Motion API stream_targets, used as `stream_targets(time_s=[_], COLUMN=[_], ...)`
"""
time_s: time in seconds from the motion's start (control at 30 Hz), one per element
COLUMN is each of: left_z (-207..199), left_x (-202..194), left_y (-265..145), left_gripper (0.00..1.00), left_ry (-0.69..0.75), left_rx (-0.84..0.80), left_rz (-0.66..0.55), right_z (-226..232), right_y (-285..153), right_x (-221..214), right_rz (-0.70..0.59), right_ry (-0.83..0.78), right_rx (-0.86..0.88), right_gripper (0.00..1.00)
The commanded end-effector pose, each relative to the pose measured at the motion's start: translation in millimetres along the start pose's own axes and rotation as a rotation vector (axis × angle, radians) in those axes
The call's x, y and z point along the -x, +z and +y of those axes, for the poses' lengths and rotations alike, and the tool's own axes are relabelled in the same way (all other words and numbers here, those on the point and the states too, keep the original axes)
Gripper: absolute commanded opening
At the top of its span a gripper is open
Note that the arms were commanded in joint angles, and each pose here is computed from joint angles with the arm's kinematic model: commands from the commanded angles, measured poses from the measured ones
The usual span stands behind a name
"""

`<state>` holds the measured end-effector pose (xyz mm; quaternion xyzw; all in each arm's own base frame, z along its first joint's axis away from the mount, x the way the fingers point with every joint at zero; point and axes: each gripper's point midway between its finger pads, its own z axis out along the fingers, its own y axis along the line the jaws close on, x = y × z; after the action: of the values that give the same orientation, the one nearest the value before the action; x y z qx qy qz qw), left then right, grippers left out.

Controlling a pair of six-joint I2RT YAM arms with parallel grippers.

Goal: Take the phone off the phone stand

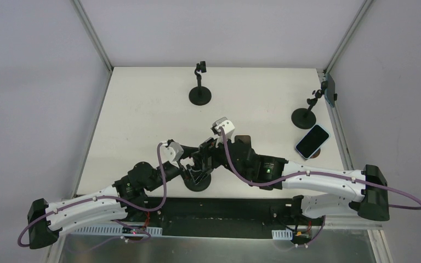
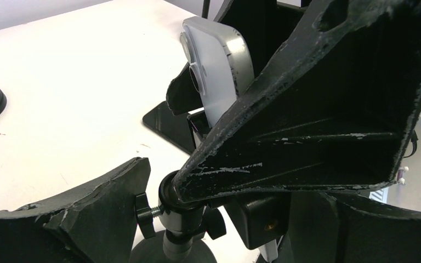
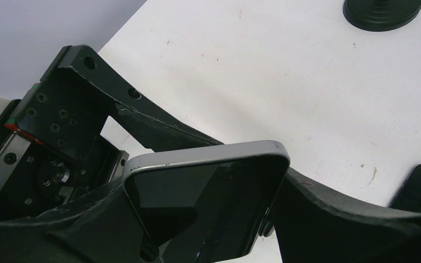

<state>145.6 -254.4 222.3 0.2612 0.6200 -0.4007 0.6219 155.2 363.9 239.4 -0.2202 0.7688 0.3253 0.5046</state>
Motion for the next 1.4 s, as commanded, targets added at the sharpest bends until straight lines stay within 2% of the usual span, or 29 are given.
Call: stream_targets(time_s=[0.0,0.07,0.17,0.37,0.53,0.6,0.63,0.73,0.93,1.13,1.37], left_z=[-10.0,-9.9,-8.5,-4.6,-3.0,-2.7,-1.1,-6.1,-37.7,-82.7,-101.5], left_x=[73.3,73.7,73.6,75.1,74.4,73.6,72.8,70.9,66.8,66.3,71.3], left_y=[4.3,4.0,3.9,4.4,6.3,6.8,7.0,7.5,12.2,16.2,18.0], left_gripper=[0.9,0.94,0.95,0.79,0.51,0.25,0.16,0.0,0.0,0.0,0.0], left_ry=[-0.071,-0.073,-0.075,-0.102,-0.127,-0.131,-0.137,-0.122,-0.041,-0.026,-0.032], left_rx=[-0.011,-0.01,-0.002,0.023,0.038,0.04,0.049,0.02,-0.158,-0.399,-0.498], left_rz=[-0.219,-0.221,-0.223,-0.229,-0.225,-0.222,-0.222,-0.212,-0.165,-0.098,-0.075], right_z=[8.1,10.4,12.5,17.6,17.3,17.3,18.0,18.2,-2.9,-44.0,-96.7], right_y=[1.2,1.6,1.9,0.4,0.0,0.0,-0.3,-0.6,8.5,29.6,49.1], right_x=[-24.9,-25.9,-27.2,-30.7,-34.6,-36.5,-37.2,-37.8,-44.5,-48.9,-62.8], right_rz=[0.088,0.089,0.092,0.103,0.11,0.113,0.114,0.113,0.075,0.1,0.117], right_ry=[0.037,0.042,0.043,0.042,0.048,0.038,0.035,0.017,-0.104,-0.179,-0.197], right_rx=[0.003,0.008,0.012,0.031,0.029,0.034,0.04,0.048,0.02,-0.02,-0.104], right_gripper=[0.0,0.0,0.0,0.0,0.0,0.0,0.0,0.0,0.0,0.0,0.0])
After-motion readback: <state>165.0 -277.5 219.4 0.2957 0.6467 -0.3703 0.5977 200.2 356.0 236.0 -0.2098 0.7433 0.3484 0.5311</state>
